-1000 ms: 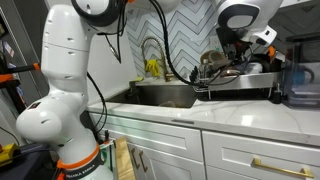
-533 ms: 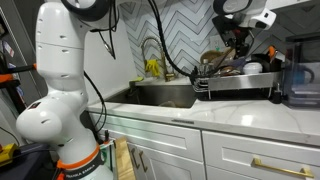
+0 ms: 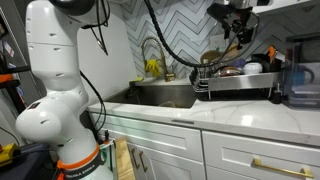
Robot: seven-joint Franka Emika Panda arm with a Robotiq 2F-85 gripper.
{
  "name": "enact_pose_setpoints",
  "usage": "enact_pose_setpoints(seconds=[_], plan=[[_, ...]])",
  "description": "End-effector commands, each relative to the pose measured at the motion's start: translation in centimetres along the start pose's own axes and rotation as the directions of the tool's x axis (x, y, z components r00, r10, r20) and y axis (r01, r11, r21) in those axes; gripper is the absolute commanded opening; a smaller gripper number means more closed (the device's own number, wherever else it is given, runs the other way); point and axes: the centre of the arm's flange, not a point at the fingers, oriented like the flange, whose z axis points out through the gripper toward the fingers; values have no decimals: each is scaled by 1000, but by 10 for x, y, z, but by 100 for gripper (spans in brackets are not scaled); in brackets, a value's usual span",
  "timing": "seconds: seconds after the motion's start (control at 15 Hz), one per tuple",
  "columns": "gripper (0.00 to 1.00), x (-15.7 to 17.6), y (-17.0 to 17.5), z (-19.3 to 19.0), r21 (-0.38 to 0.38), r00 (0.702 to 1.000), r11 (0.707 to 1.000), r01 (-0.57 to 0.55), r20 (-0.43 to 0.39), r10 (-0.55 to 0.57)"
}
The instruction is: Pick up the clear bowl and put it on the light blue lid, pick up the light blue lid with a bowl on top and put it in the dishes drying rack
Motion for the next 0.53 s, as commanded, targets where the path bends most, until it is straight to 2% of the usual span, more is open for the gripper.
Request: enact_pose_setpoints(seconds=[0.0, 0.27, 0.33, 0.47], plan=[[100, -19, -2, -29, 3, 998, 999, 50, 46, -50], [100, -27, -2, -52, -16, 996, 998, 57, 69, -56], [100, -17, -5, -41, 1, 998, 999, 43, 44, -43], [100, -20, -4, -49, -3, 998, 999, 45, 47, -45]])
